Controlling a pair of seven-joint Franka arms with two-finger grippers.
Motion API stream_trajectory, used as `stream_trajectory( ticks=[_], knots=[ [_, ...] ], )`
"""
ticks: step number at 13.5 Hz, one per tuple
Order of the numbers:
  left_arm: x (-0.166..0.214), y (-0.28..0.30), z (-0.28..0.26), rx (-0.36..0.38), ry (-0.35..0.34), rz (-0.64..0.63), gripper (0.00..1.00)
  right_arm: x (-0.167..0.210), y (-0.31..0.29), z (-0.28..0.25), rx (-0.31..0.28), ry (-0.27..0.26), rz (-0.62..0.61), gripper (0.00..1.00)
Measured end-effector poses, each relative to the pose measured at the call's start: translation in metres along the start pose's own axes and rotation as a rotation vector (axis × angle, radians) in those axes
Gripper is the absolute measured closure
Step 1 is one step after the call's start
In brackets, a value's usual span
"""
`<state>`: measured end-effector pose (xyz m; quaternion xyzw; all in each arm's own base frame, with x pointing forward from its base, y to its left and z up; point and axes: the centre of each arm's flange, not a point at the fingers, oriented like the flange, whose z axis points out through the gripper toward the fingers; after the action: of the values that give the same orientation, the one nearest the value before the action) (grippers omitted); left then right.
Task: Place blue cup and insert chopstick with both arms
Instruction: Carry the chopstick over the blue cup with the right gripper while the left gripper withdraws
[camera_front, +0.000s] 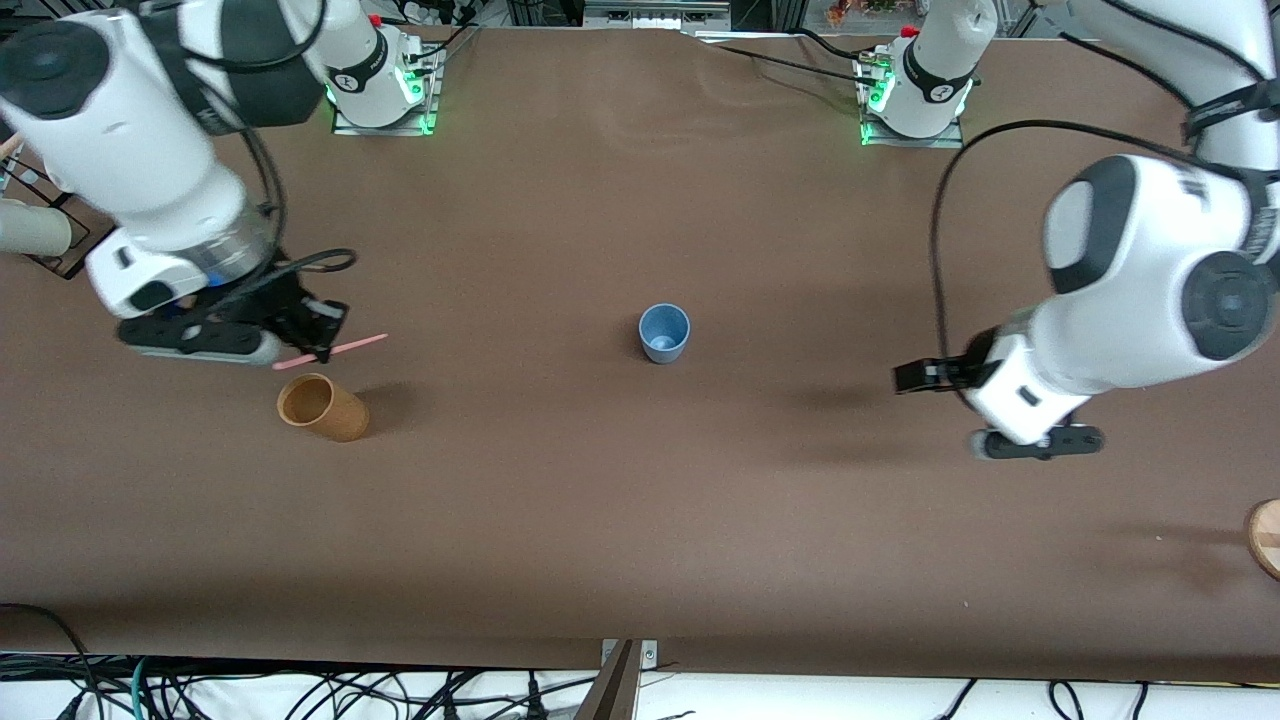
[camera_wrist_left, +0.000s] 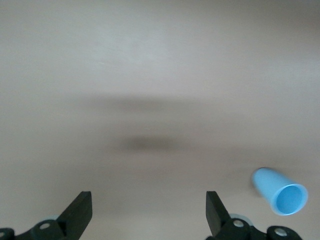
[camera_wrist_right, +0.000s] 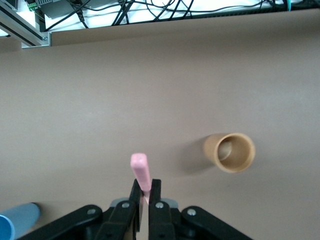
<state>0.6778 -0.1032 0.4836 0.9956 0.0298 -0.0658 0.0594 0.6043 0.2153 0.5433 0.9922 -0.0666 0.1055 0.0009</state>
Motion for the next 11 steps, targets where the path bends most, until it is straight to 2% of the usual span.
stream_trajectory(
  ticks=[2,4,6,9,11],
  knots=[
    [-0.001,-0.048,-0.021,-0.008,0.012,0.011,0.00,-0.021,-0.040,0.003,-0.017,0.010,0.068,0.93],
    [-0.008,-0.097,-0.044,-0.030,0.033,0.015,0.00,-0.046,-0.086,0.004,-0.009,0.014,0.153,0.93],
    [-0.025,-0.125,-0.069,-0.036,0.052,0.010,0.00,-0.071,-0.134,0.003,-0.012,0.043,0.203,0.93],
    [-0.058,-0.118,-0.111,0.045,0.088,0.041,0.00,-0.117,-0.195,0.018,-0.037,0.081,0.246,0.93],
    [-0.076,-0.102,-0.118,0.049,0.058,0.072,0.00,-0.151,-0.237,0.042,-0.028,0.116,0.275,0.93]
  ],
)
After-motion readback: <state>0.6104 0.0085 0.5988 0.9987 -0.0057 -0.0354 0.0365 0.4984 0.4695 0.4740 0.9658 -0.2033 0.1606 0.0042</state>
